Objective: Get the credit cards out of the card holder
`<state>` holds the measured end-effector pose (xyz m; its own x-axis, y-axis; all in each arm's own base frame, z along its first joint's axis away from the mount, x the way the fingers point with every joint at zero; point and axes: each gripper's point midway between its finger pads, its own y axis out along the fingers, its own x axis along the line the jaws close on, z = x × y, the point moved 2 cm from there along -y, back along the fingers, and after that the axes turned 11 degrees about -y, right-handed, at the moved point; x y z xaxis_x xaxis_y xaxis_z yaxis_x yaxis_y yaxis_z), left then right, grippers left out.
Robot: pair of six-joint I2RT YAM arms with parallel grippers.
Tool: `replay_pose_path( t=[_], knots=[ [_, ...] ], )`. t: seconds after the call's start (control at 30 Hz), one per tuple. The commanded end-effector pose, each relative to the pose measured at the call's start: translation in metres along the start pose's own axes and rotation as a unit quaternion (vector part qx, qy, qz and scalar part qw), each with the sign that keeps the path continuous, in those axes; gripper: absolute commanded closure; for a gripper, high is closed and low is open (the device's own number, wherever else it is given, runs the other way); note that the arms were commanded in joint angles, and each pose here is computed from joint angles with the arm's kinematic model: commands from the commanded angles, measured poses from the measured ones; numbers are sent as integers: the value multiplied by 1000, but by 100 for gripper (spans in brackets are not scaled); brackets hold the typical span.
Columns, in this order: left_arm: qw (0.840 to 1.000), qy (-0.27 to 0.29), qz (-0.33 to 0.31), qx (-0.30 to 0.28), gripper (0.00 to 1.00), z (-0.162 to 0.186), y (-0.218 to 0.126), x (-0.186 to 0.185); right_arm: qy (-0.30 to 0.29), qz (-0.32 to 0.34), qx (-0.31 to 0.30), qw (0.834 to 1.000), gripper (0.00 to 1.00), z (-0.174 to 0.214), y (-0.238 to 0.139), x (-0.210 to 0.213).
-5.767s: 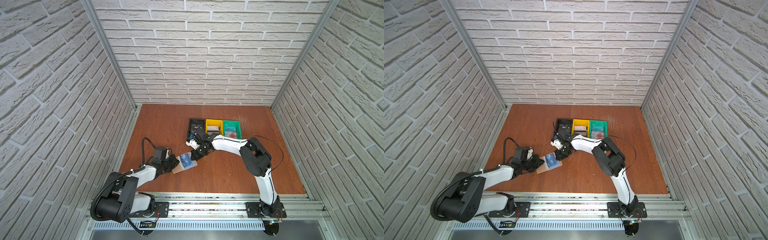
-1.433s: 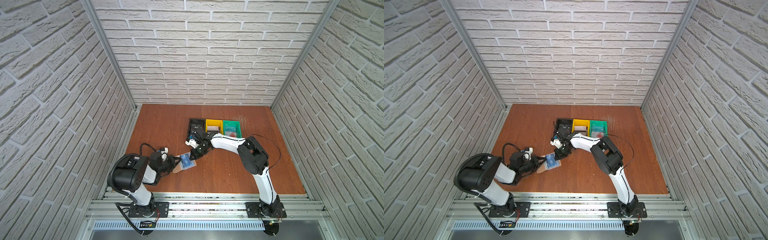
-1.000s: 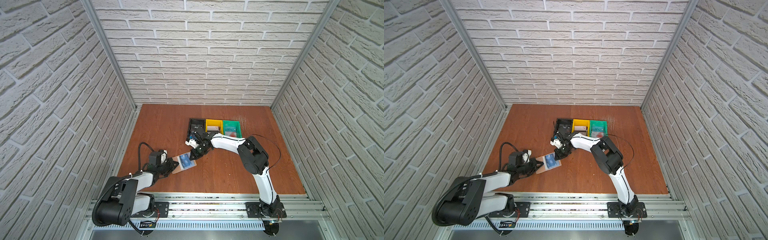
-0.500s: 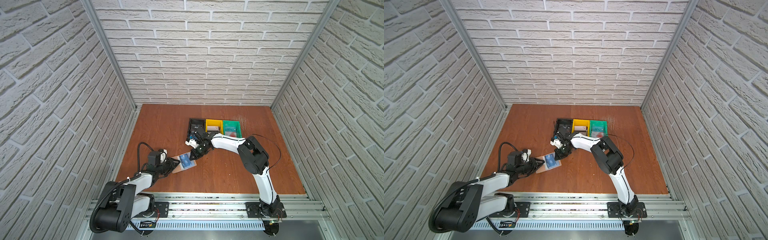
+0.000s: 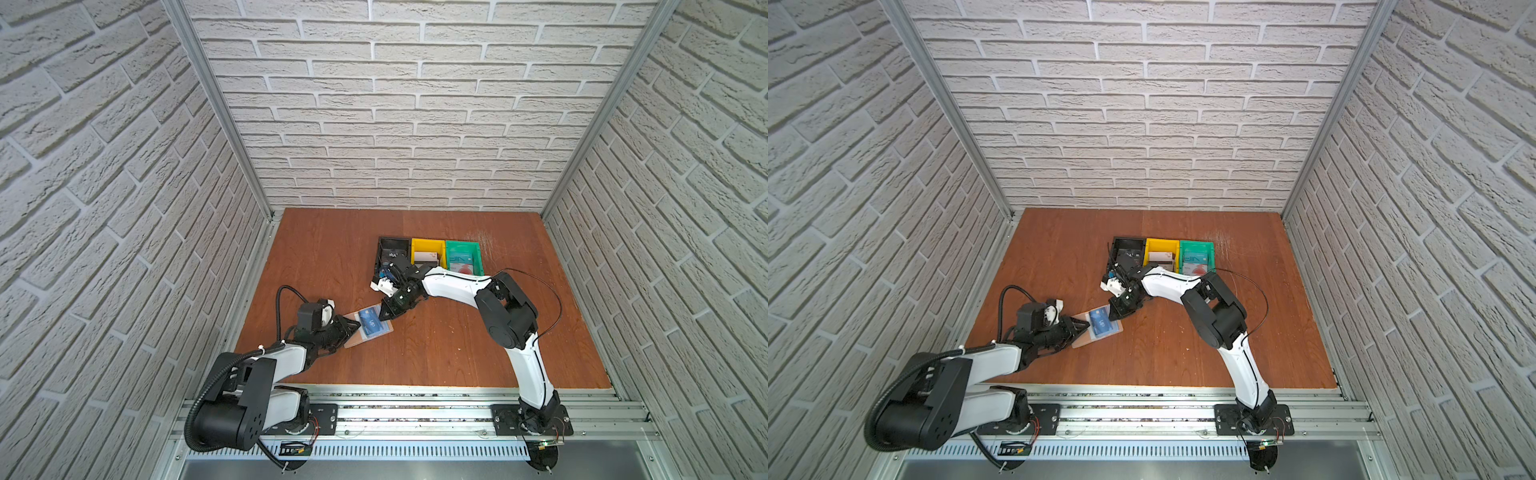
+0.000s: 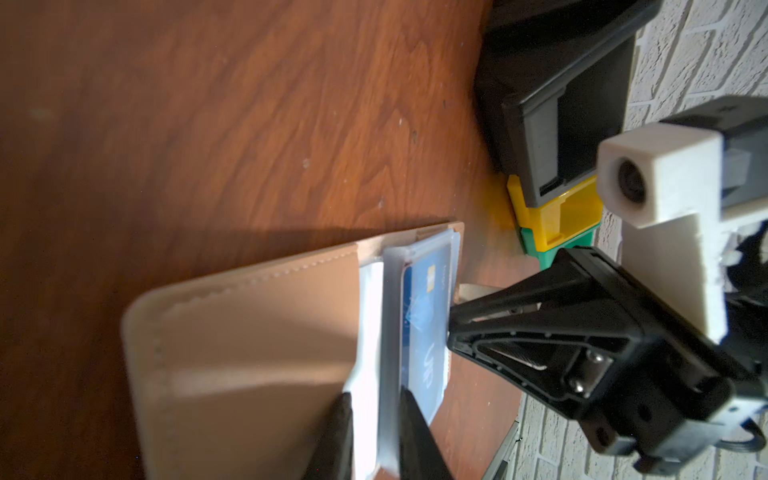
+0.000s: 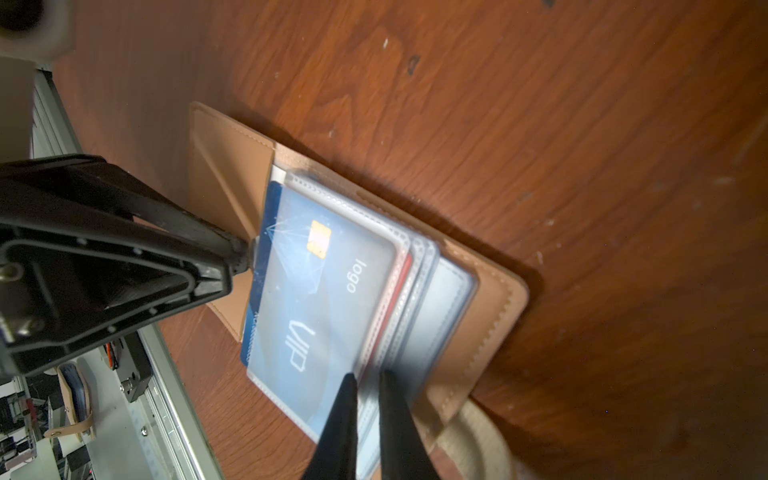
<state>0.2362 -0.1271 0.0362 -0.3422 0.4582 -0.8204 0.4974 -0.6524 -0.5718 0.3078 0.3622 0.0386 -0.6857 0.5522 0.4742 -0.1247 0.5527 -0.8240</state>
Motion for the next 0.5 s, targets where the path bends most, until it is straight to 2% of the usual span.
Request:
replay_pose_path(
  t=[0.0, 0.47],
  knots=[
    [1000, 11, 19, -6, 79, -1, 3, -1, 21, 23, 74, 997, 86, 42, 35, -9],
    [999, 17, 30, -10, 80, -1, 2, -3, 20, 19, 77, 997, 85, 42, 41, -5]
  ],
)
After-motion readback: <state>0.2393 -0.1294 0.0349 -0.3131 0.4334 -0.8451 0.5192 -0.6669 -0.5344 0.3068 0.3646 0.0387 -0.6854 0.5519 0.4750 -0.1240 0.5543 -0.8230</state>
